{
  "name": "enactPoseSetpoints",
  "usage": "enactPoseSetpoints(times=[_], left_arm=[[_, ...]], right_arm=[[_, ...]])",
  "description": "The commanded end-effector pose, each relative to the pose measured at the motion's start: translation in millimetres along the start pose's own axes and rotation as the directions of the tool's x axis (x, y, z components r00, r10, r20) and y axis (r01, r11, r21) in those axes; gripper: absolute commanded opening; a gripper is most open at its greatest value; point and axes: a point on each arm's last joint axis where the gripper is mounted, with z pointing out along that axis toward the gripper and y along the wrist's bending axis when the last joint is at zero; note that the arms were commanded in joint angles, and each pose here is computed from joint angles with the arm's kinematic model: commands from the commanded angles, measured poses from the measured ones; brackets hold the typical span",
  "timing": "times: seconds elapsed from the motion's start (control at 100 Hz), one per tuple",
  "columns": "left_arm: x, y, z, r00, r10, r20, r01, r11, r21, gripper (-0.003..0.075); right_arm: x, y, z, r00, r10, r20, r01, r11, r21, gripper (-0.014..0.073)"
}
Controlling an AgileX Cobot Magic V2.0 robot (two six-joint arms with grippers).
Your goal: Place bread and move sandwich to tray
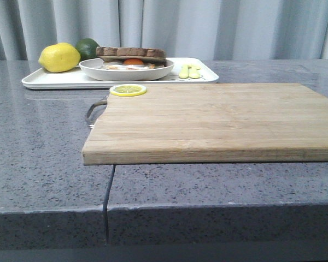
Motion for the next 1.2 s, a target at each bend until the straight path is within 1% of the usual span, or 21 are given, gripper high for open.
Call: enactPoseSetpoints(times=[0.0, 0.05, 0.15, 0.35, 0.42, 0.51, 0.61, 0.77, 0.87, 1.19], left_arm=[[-14.2, -1.3, -1.0, 0.995, -0.018, 0.097, 0.017, 1.0, 0.011, -0.0019], [-12.5, -0.6, -1.1, 0.996, -0.005, 0.095, 0.005, 1.0, 0.002, -0.0019], [-3.1, 4.7, 0.8, 0.994, 0.078, 0.07, -0.073, 0.995, -0.072, -0.0019], [32.8, 18.2, 1.6, 0.997, 0.074, 0.01, -0.07, 0.971, -0.23, -0.0019], [42.2, 21.2, -1.3, 0.997, 0.08, 0.017, -0.072, 0.959, -0.273, -0.0019], [51.8, 23.2, -4.6, 0.995, 0.09, 0.035, -0.075, 0.949, -0.305, -0.0019], [59.9, 26.1, -2.9, 0.996, 0.092, 0.015, -0.082, 0.941, -0.327, -0.0019], [70.0, 28.5, -0.9, 0.994, 0.108, 0.008, -0.099, 0.938, -0.333, -0.0019], [71.4, 28.9, -0.9, 0.992, 0.127, -0.01, -0.123, 0.934, -0.335, -0.0019], [71.4, 28.9, -0.9, 0.993, 0.121, -0.008, -0.117, 0.935, -0.335, -0.0019]], right_arm=[[-14.6, -2.0, -0.7, 0.996, -0.021, 0.088, 0.019, 1.0, 0.025, -0.0117], [-14.6, -2.0, -0.7, 0.996, -0.021, 0.088, 0.019, 1.0, 0.025, -0.0117], [-14.6, -2.0, -0.7, 0.996, -0.021, 0.088, 0.019, 1.0, 0.025, -0.0117], [-14.6, -2.0, -0.7, 0.996, -0.021, 0.088, 0.019, 1.0, 0.025, -0.0117], [-14.6, -2.0, -0.7, 0.996, -0.021, 0.088, 0.019, 1.0, 0.025, -0.0117], [-14.6, -2.0, -0.7, 0.996, -0.021, 0.088, 0.019, 1.0, 0.025, -0.0117], [-14.5, -2.0, -0.7, 0.996, -0.021, 0.088, 0.019, 1.0, 0.025, -0.0117], [-14.6, -2.0, -0.7, 0.996, -0.021, 0.088, 0.019, 1.0, 0.025, -0.0117], [-14.6, -2.0, -0.7, 0.996, -0.021, 0.088, 0.019, 1.0, 0.025, -0.0117], [-14.6, -2.0, -0.7, 0.996, -0.021, 0.088, 0.019, 1.0, 0.025, -0.0117]])
